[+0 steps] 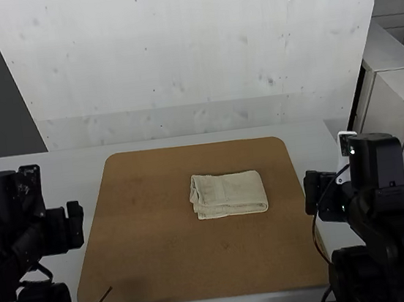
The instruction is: Fold the towel.
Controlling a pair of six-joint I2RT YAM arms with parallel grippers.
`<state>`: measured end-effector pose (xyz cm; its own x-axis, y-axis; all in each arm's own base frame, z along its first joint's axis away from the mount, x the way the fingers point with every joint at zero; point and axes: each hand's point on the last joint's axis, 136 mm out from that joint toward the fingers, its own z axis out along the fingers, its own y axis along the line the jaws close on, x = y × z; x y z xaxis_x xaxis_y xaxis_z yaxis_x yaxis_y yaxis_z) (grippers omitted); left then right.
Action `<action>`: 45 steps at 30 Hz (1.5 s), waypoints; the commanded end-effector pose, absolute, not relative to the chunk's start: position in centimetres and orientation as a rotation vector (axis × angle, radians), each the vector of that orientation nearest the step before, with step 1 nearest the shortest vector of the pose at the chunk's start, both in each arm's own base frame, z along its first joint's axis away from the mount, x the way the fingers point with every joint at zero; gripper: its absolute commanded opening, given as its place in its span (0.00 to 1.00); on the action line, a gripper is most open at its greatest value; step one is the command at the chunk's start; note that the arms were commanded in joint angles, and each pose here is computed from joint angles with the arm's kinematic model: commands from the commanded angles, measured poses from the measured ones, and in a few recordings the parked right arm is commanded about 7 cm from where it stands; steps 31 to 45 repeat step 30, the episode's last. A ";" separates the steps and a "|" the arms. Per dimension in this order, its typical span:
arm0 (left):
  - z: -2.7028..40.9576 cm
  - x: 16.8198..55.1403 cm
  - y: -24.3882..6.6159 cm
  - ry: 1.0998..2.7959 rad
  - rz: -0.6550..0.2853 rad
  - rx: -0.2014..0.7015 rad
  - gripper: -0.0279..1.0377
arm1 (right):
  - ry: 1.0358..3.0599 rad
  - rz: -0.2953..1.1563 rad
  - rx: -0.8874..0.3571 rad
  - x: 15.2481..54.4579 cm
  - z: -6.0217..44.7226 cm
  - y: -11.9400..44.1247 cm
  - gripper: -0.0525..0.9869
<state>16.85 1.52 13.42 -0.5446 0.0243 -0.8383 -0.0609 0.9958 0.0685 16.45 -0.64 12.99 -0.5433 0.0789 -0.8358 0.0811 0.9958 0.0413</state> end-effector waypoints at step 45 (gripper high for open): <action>15.2 16.8 1.6 2.091 0.109 -0.028 0.94 | 2.179 0.061 0.087 15.3 13.3 0.3 0.97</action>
